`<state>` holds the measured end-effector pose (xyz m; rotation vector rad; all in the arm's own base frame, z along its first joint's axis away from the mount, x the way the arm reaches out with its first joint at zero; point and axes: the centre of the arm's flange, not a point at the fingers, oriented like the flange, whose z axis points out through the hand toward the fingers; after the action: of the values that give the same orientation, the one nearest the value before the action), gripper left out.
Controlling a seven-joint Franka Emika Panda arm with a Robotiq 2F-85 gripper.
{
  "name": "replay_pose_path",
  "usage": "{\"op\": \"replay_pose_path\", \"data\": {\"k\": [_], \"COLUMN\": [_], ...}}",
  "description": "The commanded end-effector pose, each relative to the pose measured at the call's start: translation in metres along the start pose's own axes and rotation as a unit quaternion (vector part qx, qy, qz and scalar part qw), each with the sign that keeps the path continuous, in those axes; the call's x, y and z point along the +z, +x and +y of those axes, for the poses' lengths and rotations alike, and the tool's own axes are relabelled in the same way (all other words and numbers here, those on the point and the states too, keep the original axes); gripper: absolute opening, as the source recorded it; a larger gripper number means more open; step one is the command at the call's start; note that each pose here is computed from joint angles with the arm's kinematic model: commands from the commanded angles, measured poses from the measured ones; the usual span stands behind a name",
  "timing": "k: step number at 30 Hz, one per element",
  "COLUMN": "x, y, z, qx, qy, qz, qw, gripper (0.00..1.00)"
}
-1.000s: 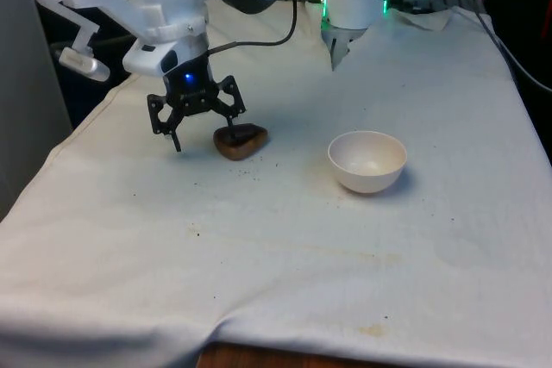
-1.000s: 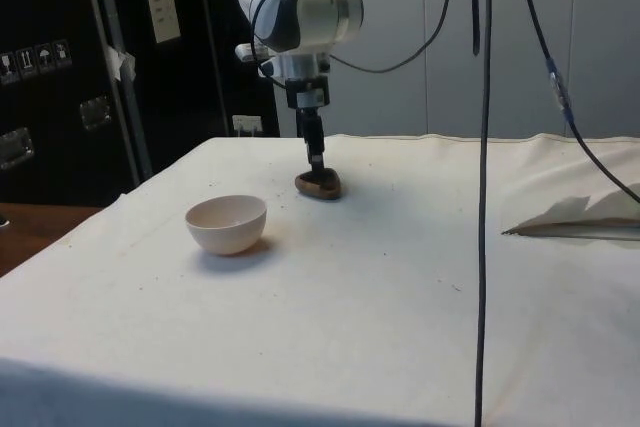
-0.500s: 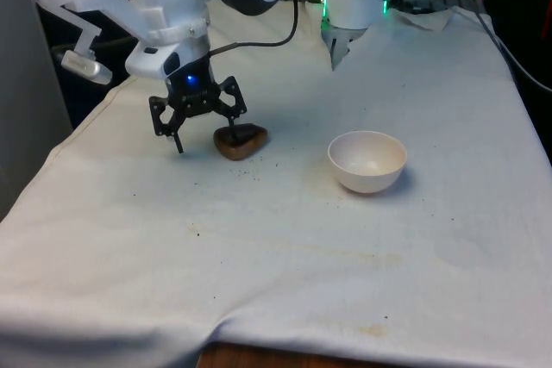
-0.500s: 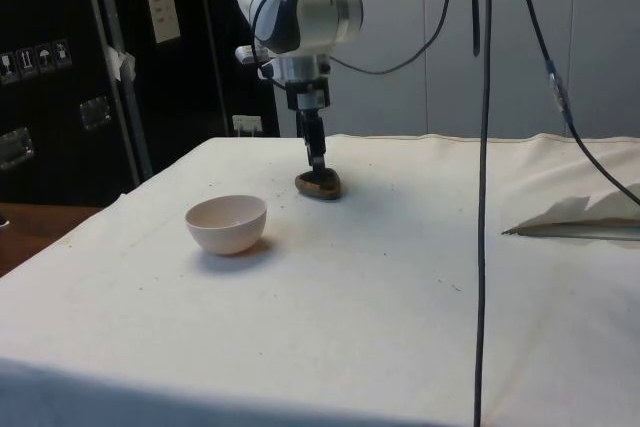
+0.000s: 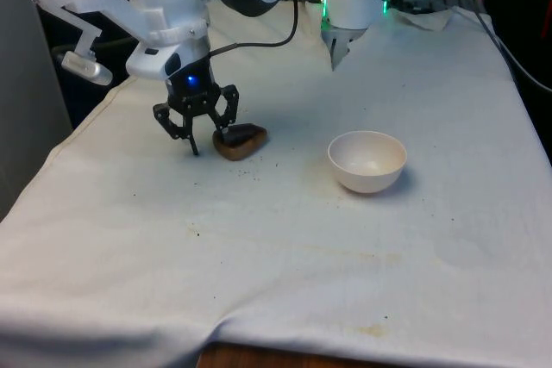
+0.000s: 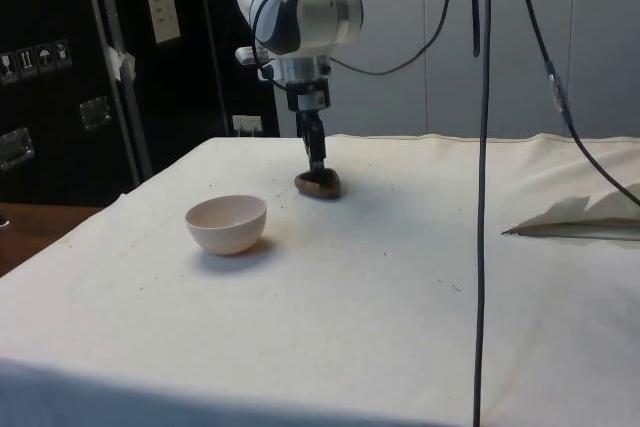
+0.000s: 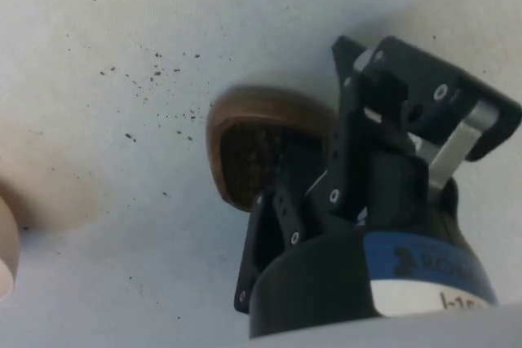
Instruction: Pour the coffee beans from the cup into the bowl.
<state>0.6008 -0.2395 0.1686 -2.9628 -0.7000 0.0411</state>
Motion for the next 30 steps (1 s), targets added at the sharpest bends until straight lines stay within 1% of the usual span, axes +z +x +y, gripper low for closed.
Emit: {"op": "replay_pose_path", "data": {"k": [1, 5, 6, 8, 9, 22, 25, 29, 30], "x": [0.0, 0.0, 0.0, 0.0, 0.0, -0.001, -0.004, -0.011, -0.009], "y": [0.0, 0.0, 0.0, 0.0, 0.0, 0.001, 0.003, 0.008, 0.008], "z": [0.001, 0.0, 0.001, 0.001, 0.001, 0.0, 0.0, -0.001, 0.0], "qx": [-0.001, 0.0, -0.001, -0.001, -0.001, -0.002, 0.001, 0.009, 0.006], "qy": [-0.002, 0.0, -0.002, -0.002, -0.002, -0.001, -0.001, -0.001, -0.001], "qz": [0.002, 0.0, 0.002, 0.002, 0.002, 0.001, 0.002, 0.006, 0.005], "qw": [1.0, 1.0, 0.99999, 0.99999, 0.99999, 1.0, 1.0, 0.99994, 0.99997], "gripper": [0.36, 0.14, 0.14, 0.03, 0.0, 0.0, 0.0, 0.0, 0.0]}}
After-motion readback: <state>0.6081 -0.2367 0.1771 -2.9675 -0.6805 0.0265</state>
